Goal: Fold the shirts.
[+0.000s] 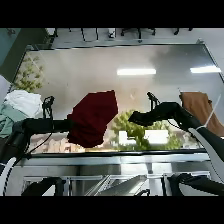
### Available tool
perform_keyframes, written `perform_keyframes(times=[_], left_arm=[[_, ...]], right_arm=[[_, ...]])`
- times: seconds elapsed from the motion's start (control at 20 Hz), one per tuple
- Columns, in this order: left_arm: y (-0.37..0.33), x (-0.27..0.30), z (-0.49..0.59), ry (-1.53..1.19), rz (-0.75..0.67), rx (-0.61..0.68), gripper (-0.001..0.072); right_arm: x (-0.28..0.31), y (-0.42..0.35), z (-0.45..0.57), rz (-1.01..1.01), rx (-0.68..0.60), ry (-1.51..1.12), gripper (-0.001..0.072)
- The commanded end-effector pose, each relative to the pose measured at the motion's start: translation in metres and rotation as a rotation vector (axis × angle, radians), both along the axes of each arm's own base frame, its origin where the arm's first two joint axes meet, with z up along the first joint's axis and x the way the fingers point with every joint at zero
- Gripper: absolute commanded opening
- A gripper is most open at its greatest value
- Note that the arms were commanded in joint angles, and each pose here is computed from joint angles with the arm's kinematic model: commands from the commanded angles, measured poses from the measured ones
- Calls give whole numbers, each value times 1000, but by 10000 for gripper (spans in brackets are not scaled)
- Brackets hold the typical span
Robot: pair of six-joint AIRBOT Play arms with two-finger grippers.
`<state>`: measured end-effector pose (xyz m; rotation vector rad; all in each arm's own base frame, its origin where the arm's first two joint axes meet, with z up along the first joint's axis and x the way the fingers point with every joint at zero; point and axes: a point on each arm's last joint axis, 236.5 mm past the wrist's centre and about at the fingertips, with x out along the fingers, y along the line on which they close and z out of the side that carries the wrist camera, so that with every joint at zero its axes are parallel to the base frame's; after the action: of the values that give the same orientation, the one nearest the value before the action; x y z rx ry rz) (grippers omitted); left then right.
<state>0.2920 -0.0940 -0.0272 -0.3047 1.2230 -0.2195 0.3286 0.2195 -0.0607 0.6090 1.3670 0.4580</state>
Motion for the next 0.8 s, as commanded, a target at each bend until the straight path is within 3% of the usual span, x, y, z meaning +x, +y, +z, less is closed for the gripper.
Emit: perform_keyframes(times=[0.0,0.65,0.75], left_arm=[[11,-24,-22,56,-5,15,14],[12,-8,-9,-4,7,15,14],[12,-6,-8,-13,10,16,14]], right_arm=[[20,23,-14,-44,15,-23,522],[81,107,-50,12,81,65,519],[82,119,-52,25,92,65,404]])
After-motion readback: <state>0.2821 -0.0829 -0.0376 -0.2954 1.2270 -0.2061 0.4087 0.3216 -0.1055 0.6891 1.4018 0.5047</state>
